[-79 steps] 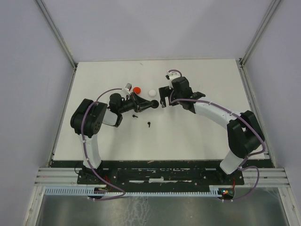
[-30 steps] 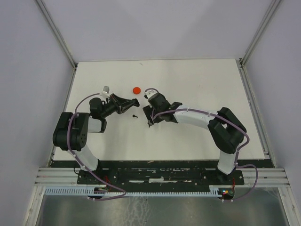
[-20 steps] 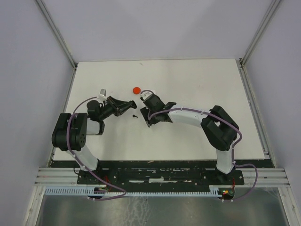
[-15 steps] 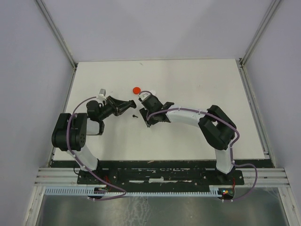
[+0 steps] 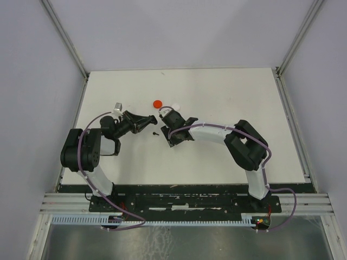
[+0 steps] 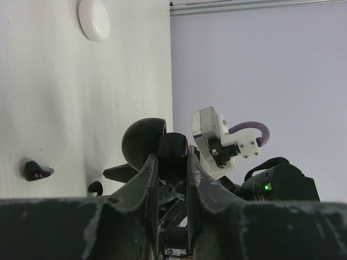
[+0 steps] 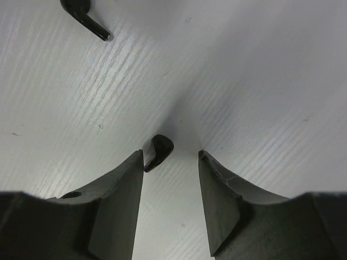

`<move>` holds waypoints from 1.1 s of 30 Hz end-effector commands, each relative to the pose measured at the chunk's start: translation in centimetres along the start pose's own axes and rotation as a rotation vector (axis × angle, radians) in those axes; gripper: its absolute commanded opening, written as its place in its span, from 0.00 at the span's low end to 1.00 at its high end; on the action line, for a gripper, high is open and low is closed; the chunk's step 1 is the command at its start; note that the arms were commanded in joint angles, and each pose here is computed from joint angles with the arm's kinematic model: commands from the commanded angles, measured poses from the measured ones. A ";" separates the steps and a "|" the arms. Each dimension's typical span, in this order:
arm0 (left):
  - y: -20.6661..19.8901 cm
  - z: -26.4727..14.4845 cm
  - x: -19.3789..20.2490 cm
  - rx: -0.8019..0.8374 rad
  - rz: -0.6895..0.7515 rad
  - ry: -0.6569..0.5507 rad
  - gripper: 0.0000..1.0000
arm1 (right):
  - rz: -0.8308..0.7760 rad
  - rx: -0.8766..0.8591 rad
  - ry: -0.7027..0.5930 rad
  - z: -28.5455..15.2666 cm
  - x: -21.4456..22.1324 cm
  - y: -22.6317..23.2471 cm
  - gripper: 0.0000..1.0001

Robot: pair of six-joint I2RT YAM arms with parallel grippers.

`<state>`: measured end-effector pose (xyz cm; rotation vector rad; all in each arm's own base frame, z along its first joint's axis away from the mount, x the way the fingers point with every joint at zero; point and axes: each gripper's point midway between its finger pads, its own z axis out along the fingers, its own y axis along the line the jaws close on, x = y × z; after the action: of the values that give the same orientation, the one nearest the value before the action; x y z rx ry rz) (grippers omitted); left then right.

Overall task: Insert the wireless bluetooth earbuds into the charging case
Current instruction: Pick up the earbud from the center of the board.

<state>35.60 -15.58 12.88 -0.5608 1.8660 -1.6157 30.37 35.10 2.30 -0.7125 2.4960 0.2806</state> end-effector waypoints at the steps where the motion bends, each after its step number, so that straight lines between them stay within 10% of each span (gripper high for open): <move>1: -1.1 -0.2 -0.2 0.046 0.024 0.004 0.03 | 0.000 0.008 -0.043 -0.1 -1.8 0.5 0.52; 33: -0.8 -0.4 -0.1 0.048 0.016 0.010 0.03 | -0.019 0.016 -0.011 0.8 -0.9 0.4 0.26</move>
<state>35.60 -15.42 12.84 -0.5620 1.8570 -1.6237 30.80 35.60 1.82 -0.7143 2.4948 0.2640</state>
